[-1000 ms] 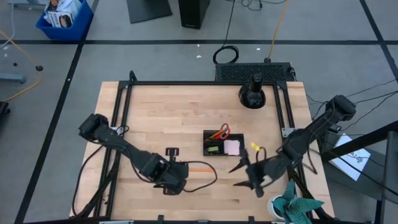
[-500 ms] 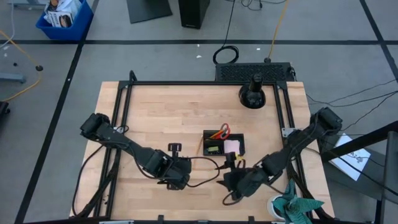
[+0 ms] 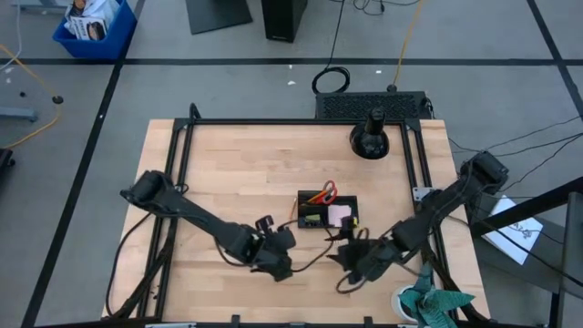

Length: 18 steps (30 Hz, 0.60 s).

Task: Pick and place office supplies into organizer
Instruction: Put the yellow pencil into the black desk organizer

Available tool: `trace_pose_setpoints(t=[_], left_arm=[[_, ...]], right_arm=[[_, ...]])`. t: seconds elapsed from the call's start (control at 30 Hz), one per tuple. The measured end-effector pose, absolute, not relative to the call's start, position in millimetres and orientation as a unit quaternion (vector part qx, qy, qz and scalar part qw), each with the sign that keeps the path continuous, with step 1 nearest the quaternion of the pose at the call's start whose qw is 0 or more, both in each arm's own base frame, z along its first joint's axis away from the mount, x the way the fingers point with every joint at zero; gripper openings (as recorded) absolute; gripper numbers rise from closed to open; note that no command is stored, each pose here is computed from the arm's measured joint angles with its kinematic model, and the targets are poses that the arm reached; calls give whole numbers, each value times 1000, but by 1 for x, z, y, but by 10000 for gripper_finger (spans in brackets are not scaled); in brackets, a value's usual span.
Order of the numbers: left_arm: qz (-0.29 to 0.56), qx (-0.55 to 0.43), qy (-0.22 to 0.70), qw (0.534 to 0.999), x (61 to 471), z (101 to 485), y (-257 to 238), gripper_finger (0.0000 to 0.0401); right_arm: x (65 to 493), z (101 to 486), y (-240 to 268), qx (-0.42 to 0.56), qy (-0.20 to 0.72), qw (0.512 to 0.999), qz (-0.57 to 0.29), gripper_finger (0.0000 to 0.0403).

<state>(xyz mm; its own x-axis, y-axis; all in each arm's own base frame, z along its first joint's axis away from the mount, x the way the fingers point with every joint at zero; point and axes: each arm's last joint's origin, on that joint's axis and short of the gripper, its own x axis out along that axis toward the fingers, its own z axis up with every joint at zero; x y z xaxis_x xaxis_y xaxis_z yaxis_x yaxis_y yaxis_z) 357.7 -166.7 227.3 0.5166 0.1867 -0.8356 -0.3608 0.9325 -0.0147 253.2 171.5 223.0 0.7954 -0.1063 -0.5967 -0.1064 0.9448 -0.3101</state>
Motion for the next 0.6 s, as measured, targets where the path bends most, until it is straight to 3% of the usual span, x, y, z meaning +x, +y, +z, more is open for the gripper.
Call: trace_pose_setpoints(t=[0.1, 0.3, 0.6], left_arm=[[191, -120, 484, 845, 365, 209, -160, 5], [253, -189, 497, 808, 384, 178, -136, 26], [268, -255, 536, 759, 401, 153, -98, 133]], right_arm=[[231, 222, 163, -152, 304, 940, 18, 170], [192, 226, 139, -114, 262, 957, 47, 20], [163, 225, 115, -85, 236, 967, 50, 14]])
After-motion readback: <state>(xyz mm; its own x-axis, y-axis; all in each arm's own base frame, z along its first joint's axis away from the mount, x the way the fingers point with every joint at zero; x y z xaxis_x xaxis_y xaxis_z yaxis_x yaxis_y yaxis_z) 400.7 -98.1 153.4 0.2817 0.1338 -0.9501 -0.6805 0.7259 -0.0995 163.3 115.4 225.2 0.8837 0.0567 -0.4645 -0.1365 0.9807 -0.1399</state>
